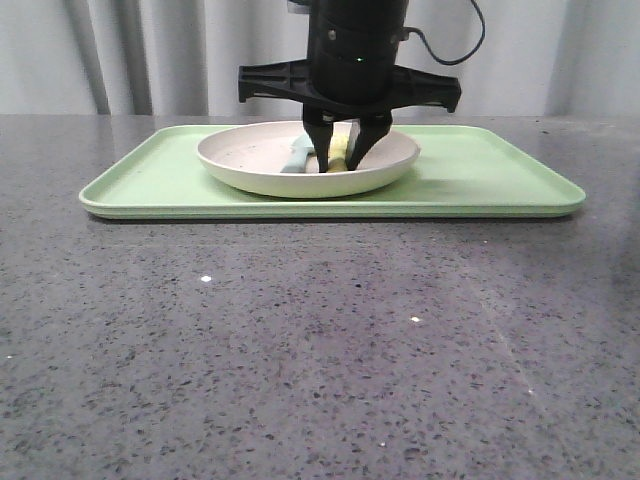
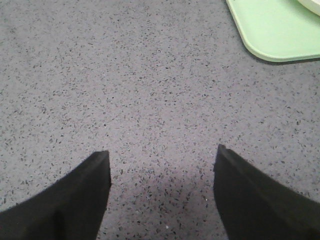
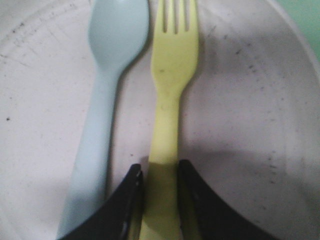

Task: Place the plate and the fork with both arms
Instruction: 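Close the right gripper on the yellow fork handle, then lift the fork out of the plate and move it beside the plate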

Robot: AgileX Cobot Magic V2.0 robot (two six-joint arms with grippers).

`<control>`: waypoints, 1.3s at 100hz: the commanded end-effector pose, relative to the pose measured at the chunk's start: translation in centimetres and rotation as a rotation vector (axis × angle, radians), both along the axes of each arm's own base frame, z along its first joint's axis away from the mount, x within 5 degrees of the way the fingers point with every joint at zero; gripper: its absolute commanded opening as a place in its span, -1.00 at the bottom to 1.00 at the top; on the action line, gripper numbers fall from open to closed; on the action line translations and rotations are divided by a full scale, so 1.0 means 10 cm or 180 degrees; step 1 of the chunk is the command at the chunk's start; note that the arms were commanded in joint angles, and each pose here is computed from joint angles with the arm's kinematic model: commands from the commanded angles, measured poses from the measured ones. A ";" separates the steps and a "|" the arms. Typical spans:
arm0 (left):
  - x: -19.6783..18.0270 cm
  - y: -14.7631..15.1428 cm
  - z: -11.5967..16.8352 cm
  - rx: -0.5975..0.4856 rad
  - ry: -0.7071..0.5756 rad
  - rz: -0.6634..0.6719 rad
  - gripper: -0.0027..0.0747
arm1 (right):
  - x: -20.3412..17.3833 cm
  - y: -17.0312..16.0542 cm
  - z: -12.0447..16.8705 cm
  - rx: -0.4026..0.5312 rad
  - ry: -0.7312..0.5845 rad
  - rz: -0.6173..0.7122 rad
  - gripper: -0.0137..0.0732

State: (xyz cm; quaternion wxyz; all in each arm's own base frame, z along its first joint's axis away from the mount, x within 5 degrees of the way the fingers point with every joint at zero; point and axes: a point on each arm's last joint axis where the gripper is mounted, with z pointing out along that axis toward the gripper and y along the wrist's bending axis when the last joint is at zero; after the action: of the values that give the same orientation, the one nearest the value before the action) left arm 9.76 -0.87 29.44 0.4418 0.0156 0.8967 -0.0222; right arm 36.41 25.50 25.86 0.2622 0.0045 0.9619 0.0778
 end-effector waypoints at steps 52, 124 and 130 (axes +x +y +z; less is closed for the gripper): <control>0.04 -0.01 0.13 -0.0076 -0.0268 0.0007 0.21 | -0.09 -0.18 0.95 -0.0027 -0.0584 0.0023 -0.60; 0.04 -0.01 0.13 -0.0076 -0.0268 0.0007 0.21 | -0.15 -0.34 1.16 -0.0414 -0.0820 0.0164 -0.60; 0.04 -0.01 0.13 -0.0076 -0.0268 0.0007 0.21 | -0.14 -0.36 1.16 -0.0433 -0.0826 0.0150 -0.60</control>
State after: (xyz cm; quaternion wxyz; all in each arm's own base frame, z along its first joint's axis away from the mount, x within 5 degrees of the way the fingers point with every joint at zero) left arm 9.76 -0.87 29.44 0.4418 0.0156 0.8967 -0.0222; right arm 35.61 23.25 33.51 0.3219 -0.0471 0.9455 0.0119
